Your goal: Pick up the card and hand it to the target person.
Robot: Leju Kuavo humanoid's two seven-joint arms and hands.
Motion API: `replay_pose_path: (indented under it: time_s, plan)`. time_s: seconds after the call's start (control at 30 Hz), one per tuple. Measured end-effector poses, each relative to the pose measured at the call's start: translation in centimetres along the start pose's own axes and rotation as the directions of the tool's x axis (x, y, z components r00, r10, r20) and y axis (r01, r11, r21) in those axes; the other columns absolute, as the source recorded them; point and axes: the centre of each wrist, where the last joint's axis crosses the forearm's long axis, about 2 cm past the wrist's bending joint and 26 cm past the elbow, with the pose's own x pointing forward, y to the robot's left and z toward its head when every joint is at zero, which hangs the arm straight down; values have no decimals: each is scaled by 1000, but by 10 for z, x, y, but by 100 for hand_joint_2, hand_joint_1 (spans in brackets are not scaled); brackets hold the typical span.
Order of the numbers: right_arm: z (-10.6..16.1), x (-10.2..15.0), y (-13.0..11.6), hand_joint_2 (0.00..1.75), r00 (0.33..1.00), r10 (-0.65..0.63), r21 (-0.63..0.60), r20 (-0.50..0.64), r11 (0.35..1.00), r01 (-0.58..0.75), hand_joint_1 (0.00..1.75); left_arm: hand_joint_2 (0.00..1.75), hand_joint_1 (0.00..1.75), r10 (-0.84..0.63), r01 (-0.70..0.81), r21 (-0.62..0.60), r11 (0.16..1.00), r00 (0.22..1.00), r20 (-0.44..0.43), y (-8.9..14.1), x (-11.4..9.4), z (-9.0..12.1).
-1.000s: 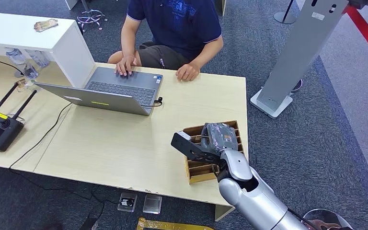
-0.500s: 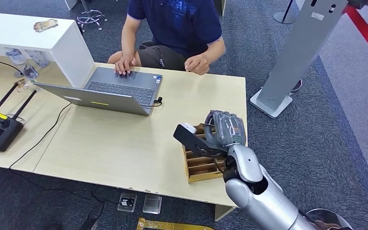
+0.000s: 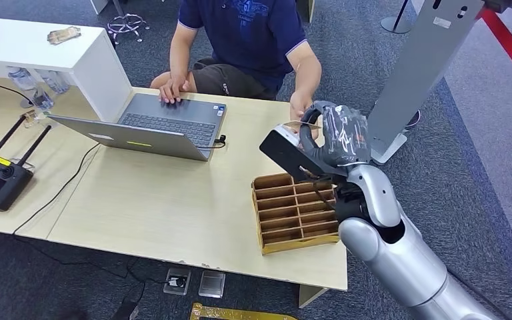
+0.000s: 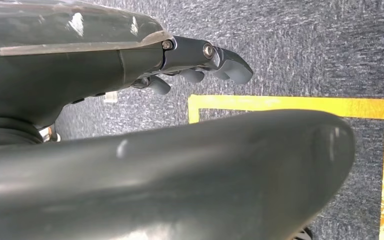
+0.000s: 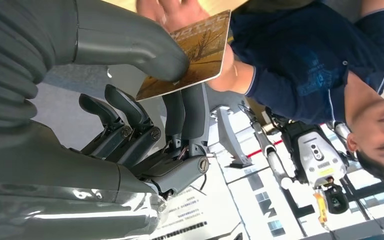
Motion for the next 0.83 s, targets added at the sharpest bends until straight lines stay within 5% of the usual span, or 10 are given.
replay_pose_path:
  time_s: [0.2,0.43,0.57,0.83]
  plan:
    - [-39,-17,20,175,1000,7,65,-2,998,-7,169,0,0,-11,11,-10,1000,1000,4,-6,16,0]
    - [-47,-19,33,175,1000,12,101,-9,995,-11,169,0,0,-3,3,-11,1000,1000,8,-6,16,0]
    - [-51,-18,86,175,995,63,245,-78,969,-42,0,0,0,19,-18,-9,1000,1000,17,-4,6,0]
    - [-47,-22,100,175,990,90,292,-113,955,-53,0,0,0,22,-22,-8,1000,1000,16,-3,2,0]
